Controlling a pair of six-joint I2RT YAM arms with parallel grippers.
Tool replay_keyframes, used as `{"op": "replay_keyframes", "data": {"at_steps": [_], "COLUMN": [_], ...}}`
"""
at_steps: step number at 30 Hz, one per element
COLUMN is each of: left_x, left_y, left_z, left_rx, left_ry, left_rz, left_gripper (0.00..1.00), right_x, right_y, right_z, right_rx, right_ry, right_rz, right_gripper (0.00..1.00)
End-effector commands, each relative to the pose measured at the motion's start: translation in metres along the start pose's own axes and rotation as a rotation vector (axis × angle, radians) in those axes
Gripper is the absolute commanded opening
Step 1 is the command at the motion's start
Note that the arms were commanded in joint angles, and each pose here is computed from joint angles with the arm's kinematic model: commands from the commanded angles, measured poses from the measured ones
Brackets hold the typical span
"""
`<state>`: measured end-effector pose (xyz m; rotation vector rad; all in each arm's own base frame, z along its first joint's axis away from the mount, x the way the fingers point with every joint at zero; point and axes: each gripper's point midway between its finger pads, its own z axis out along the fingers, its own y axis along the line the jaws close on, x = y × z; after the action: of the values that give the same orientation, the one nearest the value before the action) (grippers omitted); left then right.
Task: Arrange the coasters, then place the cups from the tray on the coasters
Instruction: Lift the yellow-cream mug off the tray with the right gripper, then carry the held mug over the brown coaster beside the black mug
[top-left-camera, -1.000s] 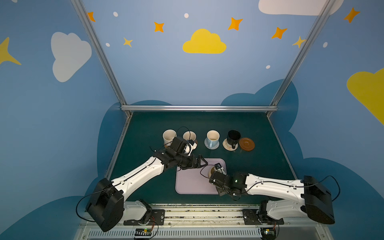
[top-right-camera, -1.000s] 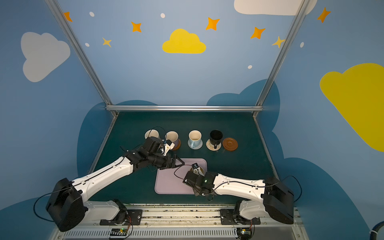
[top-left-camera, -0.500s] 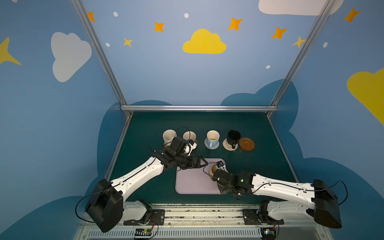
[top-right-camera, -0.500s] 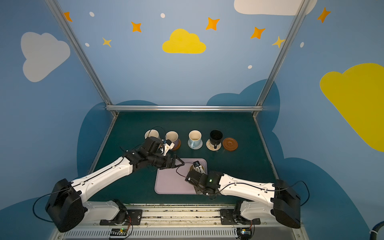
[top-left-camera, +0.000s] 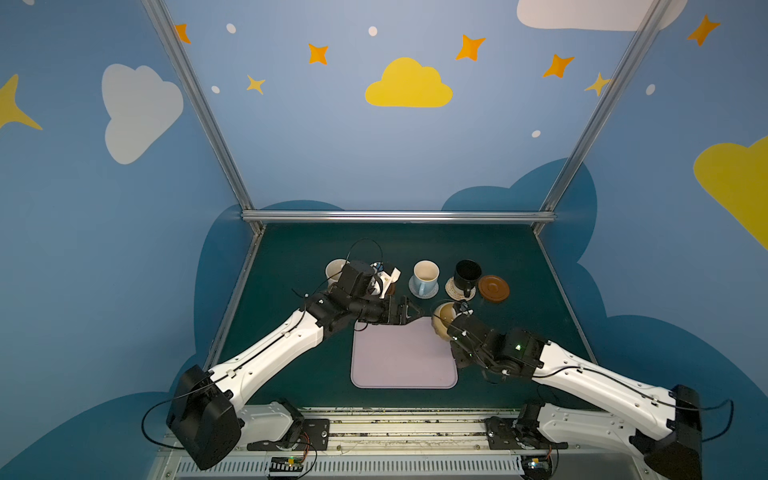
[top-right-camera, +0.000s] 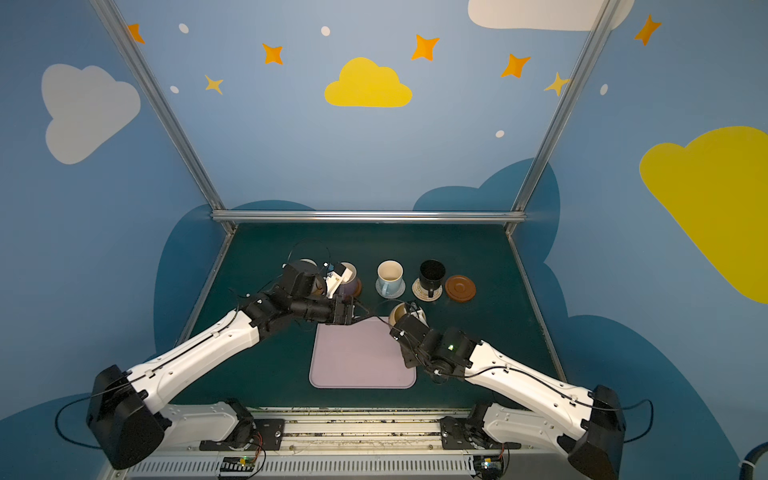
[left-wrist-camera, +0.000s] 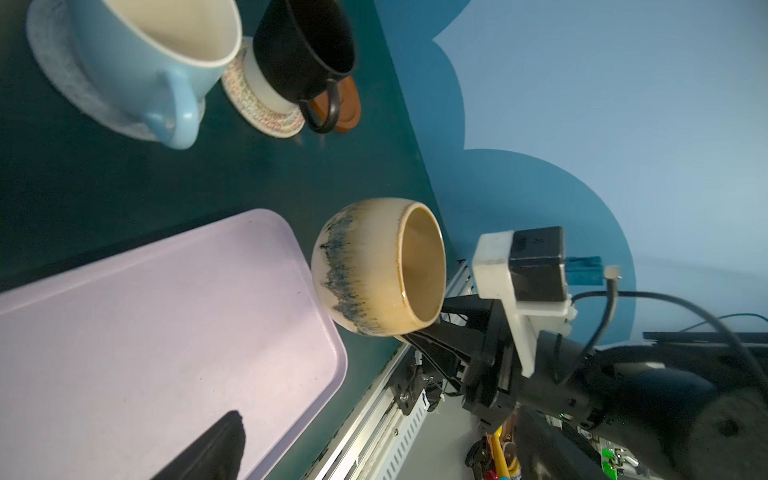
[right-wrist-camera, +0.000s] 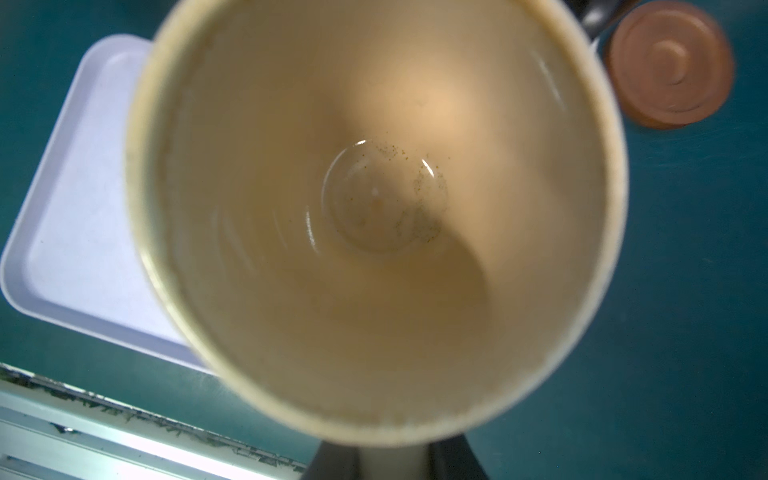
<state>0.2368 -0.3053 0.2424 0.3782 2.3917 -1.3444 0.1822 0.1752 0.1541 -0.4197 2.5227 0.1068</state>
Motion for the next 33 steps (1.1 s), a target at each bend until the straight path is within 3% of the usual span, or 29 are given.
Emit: {"op": "replay_keyframes", "data": {"at_steps": [1, 10, 17, 33], "left_x": [-0.011, -0.035, -0.056, -0.097], "left_y": [-0.019, -0.038, -0.045, -0.049], "left_z": [-0.002, 0.009, 0.02, 0.048], "left_rx": [0.038, 0.048, 0.029, -0.012], "left_ry": [-0.019, -0.045, -0.057, -0.081], "left_rz": [0.048, 0.104, 0.124, 0.169], "left_gripper": [1.0, 1.0, 1.0, 1.0], "right_x": [-0.031, -0.058, -0.091, -0.138], "right_y": [-0.016, -0.056, -0.087, -0.152], "right_z": [-0.024, -0.044, -0.063, -0.04], "right_rx": [0.025, 0.077, 0.103, 0.132], "right_ry": [-0.1, -0.131, -0.229, -0.231], "right_rz": [0.015, 0.056, 0.13, 0.335], "right_gripper": [0.0, 0.0, 0.0, 0.0]}}
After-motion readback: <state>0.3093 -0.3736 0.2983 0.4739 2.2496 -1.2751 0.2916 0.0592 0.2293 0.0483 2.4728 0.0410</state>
